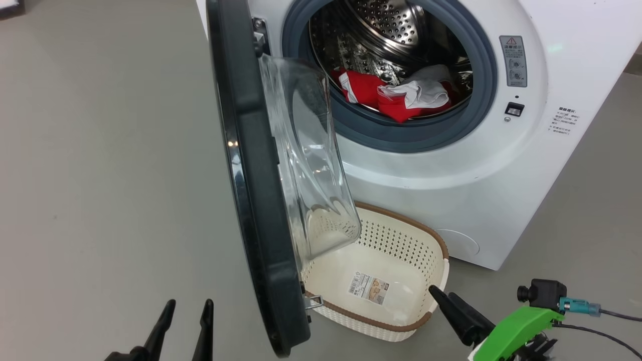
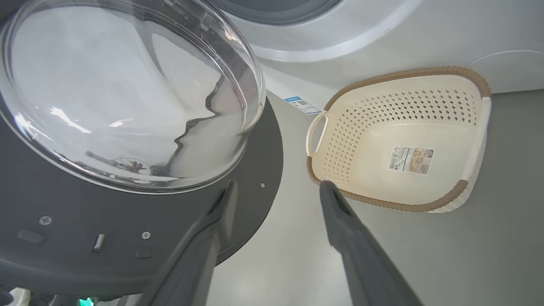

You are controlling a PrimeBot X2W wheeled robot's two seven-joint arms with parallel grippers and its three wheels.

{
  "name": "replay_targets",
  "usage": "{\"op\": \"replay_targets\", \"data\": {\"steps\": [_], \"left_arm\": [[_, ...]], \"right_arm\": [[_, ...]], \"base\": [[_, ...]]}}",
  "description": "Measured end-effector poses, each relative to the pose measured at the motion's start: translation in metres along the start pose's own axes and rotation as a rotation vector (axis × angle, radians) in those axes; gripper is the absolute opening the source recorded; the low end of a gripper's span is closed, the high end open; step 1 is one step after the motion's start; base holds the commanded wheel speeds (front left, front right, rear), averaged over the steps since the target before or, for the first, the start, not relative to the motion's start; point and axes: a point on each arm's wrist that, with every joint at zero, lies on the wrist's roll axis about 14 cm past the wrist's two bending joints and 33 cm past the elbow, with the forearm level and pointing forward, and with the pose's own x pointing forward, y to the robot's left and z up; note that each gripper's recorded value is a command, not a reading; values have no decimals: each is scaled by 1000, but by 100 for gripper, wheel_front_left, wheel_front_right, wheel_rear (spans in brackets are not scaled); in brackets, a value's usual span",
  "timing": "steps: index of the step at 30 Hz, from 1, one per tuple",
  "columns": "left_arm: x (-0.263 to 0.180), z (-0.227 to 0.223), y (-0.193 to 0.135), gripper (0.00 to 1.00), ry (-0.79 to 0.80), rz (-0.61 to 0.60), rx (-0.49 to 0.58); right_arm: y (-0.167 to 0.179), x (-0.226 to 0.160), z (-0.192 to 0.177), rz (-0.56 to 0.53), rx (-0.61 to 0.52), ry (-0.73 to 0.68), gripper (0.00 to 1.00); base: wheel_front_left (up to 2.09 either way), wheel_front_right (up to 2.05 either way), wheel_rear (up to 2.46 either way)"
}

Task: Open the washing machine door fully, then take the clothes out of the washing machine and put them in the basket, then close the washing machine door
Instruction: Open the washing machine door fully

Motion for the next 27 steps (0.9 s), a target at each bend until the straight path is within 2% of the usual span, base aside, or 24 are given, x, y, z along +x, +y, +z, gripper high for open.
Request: {"op": "replay_targets", "data": {"steps": [8, 14, 19, 27], "left_arm": [[0, 0, 1, 100, -2, 1, -2], [-1, 1, 1, 100, -4, 2, -3], [0, 1, 1, 100, -5, 2, -4], [0, 2, 1, 100, -7, 2, -5]], "right_arm": [[-9, -4, 3, -8, -217, -82, 100], [-9, -2, 9, 0, -335, -104, 100], [-5, -3, 47, -10, -447, -223, 100], [1, -16, 65, -42, -565, -357, 100]], "base": [[0, 0, 0], [0, 0, 0], [0, 0, 0], [0, 0, 0]]}}
